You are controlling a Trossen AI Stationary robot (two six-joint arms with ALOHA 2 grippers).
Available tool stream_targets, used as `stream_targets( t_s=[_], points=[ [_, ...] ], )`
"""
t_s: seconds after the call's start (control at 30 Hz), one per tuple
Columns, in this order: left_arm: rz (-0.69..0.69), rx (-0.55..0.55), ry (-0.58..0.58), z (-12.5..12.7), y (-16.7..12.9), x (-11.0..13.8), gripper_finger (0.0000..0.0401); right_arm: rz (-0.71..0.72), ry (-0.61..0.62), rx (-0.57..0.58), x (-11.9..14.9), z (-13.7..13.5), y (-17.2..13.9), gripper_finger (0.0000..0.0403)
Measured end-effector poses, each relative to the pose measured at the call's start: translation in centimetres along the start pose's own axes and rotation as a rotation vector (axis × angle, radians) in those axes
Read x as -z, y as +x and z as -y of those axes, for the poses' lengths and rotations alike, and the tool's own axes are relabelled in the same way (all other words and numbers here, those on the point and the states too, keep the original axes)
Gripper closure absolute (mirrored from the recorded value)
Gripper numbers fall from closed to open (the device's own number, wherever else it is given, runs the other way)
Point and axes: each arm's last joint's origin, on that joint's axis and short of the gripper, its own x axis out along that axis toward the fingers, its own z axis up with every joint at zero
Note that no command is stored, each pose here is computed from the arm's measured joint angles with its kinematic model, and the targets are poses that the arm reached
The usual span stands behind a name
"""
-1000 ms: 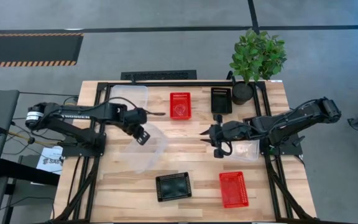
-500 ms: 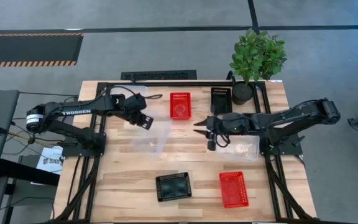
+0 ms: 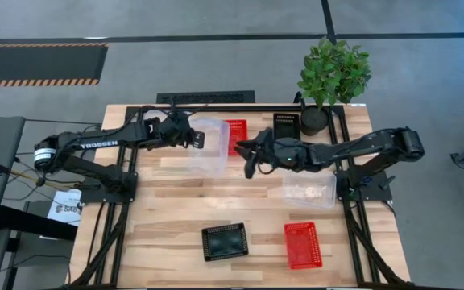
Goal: Stack baskets by color
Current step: Stack the bottom left transparent bin on the top left transparent bin
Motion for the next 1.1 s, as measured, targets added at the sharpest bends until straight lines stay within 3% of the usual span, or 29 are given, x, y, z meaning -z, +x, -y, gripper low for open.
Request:
stream_targets(
  t_s=[0.27,0.4,0.57,0.8,0.97,1.1],
  points=[
    [0.111,-0.042,-0.032,-0.4,0.2,-1.2,0.0401,-0.068,-0.15,0.254,-2.5,-2.3,2.7,0.0276],
    [0.196,-0.01,-0.045,-0.1,0.2,-2.1,0.0401,-0.056,-0.155,0.306,-3.7,-2.9,4.0,0.0276],
    [0.294,0.056,-0.036,0.7,-0.1,-3.2,0.0401,-0.036,-0.199,0.358,-4.0,-3.8,5.8,0.0276],
    [0.413,0.014,0.005,1.7,-1.8,-5.1,0.0401,0.007,-0.366,0.647,-3.7,-4.5,7.8,0.0276],
    [0.426,0.035,0.038,2.3,-2.3,-5.3,0.0401,0.003,-0.5,0.878,-3.0,-4.2,9.1,0.028],
    [0.408,0.036,0.055,2.4,-2.3,-5.0,0.0401,-0.013,-0.524,0.904,-3.1,-3.5,9.4,0.0308]
  ],
)
